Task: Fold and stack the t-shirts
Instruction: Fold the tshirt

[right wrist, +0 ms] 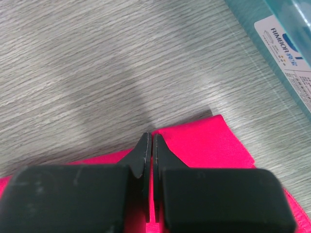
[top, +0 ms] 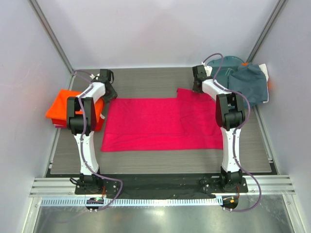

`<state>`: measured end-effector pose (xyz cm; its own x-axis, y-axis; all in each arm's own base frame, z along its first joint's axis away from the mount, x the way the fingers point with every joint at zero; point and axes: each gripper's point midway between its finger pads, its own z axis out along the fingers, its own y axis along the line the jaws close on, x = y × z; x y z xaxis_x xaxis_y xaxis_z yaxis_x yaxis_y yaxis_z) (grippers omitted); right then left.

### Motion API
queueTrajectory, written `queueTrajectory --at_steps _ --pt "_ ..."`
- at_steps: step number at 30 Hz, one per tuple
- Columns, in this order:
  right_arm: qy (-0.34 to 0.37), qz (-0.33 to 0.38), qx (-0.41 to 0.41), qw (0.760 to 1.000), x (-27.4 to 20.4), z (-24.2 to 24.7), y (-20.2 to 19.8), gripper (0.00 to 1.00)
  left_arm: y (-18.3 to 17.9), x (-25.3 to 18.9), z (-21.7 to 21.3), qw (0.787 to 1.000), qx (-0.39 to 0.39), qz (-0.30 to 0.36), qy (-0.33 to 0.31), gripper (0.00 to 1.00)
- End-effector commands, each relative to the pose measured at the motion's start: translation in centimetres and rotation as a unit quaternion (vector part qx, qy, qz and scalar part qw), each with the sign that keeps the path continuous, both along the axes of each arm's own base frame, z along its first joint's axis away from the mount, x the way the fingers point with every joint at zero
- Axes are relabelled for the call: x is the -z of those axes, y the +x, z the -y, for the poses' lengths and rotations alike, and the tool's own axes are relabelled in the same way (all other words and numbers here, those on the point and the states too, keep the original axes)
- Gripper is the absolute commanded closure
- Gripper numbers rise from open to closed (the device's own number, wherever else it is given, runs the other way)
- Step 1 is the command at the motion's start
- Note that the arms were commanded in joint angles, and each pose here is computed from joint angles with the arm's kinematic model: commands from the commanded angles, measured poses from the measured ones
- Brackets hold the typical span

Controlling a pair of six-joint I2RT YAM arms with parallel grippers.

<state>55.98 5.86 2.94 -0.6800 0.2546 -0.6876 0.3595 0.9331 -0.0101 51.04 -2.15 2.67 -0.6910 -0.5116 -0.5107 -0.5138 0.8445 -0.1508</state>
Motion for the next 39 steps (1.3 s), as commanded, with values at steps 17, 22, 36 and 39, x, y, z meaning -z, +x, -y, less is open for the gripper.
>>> queueTrajectory --at_steps 17,22,36,39 --pt "0.013 0.025 -0.002 1.000 -3.9 0.1 -1.5 0.99 0.9 -1.4 -0.7 1.000 0.009 0.024 0.011 1.00" --pt "0.016 0.042 -0.001 0.999 -5.1 0.2 -2.4 0.99 0.9 -2.9 -0.7 0.999 0.009 0.046 0.015 1.00" --pt "0.012 0.060 0.011 0.998 -6.8 1.2 -4.9 0.99 0.6 -5.8 -0.7 0.995 0.011 0.098 0.032 1.00" --pt "0.013 0.063 0.012 0.998 -7.3 1.2 -5.5 0.99 0.4 -6.2 -0.7 0.994 0.008 0.108 0.035 1.00"
